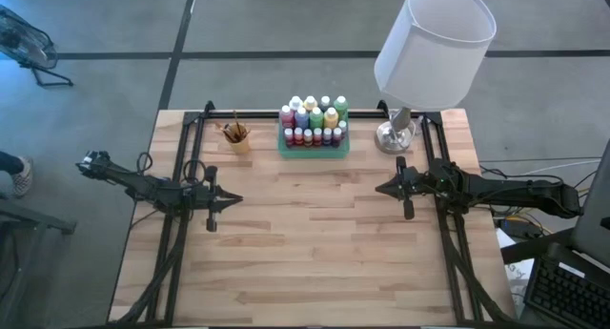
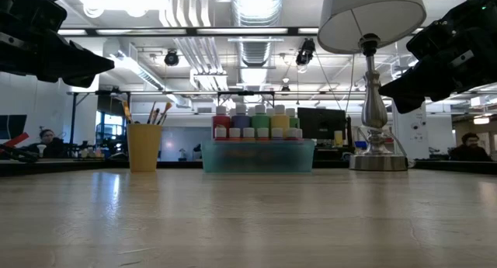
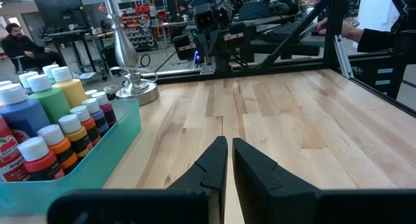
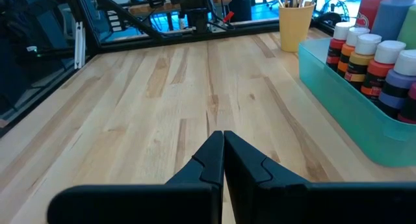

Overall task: Pick & Place Paint Supplies
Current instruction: Return to Home Position

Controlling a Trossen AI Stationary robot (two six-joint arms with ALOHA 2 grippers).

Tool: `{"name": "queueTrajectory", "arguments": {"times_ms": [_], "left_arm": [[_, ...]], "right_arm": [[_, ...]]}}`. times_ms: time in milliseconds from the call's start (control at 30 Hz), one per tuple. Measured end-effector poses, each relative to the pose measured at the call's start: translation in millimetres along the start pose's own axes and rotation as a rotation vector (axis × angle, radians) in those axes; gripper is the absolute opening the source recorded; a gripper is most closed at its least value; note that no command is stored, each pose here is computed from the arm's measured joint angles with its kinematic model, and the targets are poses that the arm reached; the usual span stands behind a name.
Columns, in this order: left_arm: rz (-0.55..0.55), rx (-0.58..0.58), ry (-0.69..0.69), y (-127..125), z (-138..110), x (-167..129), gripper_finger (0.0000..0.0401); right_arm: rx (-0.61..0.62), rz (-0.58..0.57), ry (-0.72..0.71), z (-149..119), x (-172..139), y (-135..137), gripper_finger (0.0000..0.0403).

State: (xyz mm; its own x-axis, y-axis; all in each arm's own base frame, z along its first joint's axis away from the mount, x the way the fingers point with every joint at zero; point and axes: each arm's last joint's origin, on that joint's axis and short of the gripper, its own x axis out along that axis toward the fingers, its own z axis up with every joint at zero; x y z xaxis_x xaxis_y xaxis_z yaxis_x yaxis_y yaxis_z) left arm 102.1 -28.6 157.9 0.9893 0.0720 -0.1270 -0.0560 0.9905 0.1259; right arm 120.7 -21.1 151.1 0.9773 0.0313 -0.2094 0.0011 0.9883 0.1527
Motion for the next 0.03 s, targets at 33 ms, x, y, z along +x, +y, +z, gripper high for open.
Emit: {"name": "queueTrajectory", "arguments": {"times_ms": [33], "left_arm": [[0.000,0.000,0.000,0.0,0.0,0.0,0.0030]], "right_arm": [[0.001,0.000,0.000,0.0,0.0,0.0,0.0009]]}}
